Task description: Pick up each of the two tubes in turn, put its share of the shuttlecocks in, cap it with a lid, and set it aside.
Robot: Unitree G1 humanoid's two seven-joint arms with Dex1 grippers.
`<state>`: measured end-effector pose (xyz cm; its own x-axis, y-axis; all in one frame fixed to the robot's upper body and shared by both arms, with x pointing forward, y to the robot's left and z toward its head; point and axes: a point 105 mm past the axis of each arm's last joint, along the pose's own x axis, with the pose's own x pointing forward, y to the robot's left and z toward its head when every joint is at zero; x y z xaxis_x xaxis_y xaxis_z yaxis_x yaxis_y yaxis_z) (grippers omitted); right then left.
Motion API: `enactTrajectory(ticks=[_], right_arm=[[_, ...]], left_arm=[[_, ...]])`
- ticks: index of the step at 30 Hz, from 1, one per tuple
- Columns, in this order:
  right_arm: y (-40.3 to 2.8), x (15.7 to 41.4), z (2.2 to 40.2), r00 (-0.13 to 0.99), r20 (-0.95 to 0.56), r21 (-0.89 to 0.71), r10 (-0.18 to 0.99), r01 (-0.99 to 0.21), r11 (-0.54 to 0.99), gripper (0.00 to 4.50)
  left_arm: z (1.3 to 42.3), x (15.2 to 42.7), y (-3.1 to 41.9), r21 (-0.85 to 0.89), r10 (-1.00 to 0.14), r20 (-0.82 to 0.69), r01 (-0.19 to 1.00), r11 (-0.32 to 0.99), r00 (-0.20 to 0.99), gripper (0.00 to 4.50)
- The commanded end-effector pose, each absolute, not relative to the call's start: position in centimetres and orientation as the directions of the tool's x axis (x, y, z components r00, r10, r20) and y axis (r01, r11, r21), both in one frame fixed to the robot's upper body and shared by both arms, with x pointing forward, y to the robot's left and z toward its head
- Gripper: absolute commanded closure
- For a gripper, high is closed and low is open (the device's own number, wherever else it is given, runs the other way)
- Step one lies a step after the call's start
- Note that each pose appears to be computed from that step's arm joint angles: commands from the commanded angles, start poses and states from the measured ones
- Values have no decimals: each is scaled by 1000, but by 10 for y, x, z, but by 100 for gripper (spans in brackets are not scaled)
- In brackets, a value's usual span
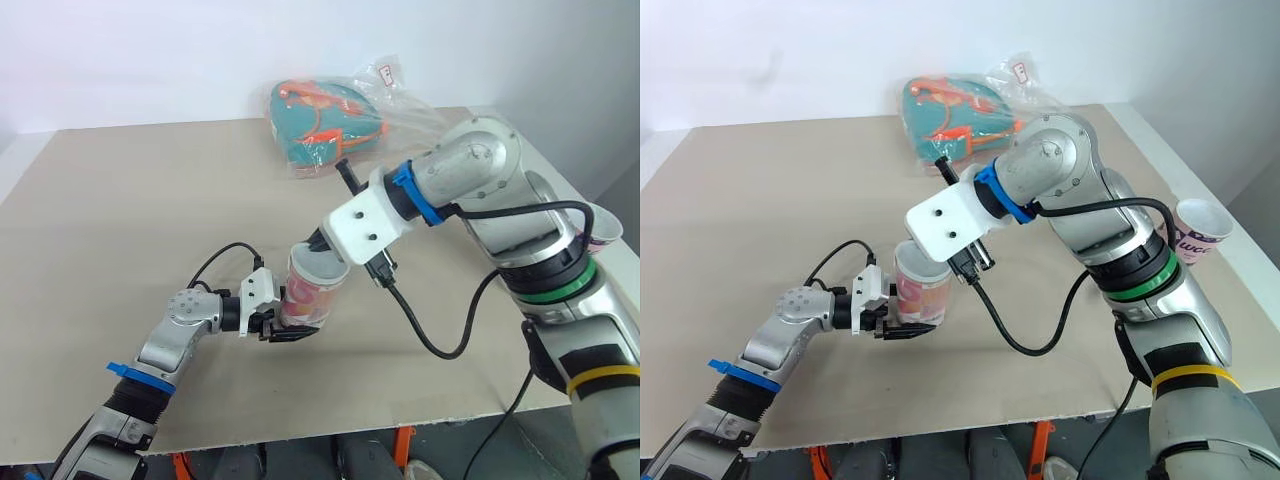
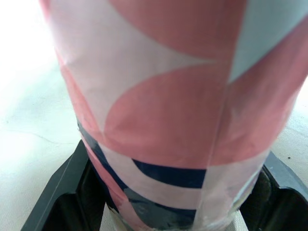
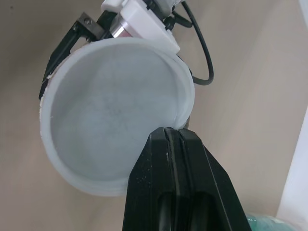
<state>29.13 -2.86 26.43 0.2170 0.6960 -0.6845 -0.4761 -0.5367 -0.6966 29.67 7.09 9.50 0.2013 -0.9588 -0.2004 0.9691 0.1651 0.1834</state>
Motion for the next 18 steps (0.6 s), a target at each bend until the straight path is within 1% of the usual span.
enactTrajectory(ticks=[1,4,8,11,14,15,16,18], right_arm=[[-30,289,271,231,-655,-726,720,-458,-514,443],[-30,290,270,221,-663,-717,715,-462,-522,443],[-23,307,253,226,-668,-713,709,-469,-522,443],[-17,306,257,228,-652,-731,723,-443,-519,351],[-10,311,267,254,-616,-762,746,-431,-483,211],[-9,312,269,259,-611,-766,748,-431,-476,171],[-7,314,270,264,-599,-773,756,-438,-459,116],[-4,316,278,264,-574,-788,775,-434,-436,116]], left_arm=[[84,297,80,149,-947,-242,972,181,213,142],[85,297,81,149,-947,-241,972,182,214,142],[84,297,81,147,-946,-242,972,185,217,142],[84,297,81,145,-946,-241,971,188,219,142],[84,297,81,144,-945,-240,971,190,220,142],[84,297,81,143,-945,-240,971,190,221,142],[84,296,81,143,-945,-240,971,190,221,142],[84,296,81,141,-946,-240,972,189,219,142]])
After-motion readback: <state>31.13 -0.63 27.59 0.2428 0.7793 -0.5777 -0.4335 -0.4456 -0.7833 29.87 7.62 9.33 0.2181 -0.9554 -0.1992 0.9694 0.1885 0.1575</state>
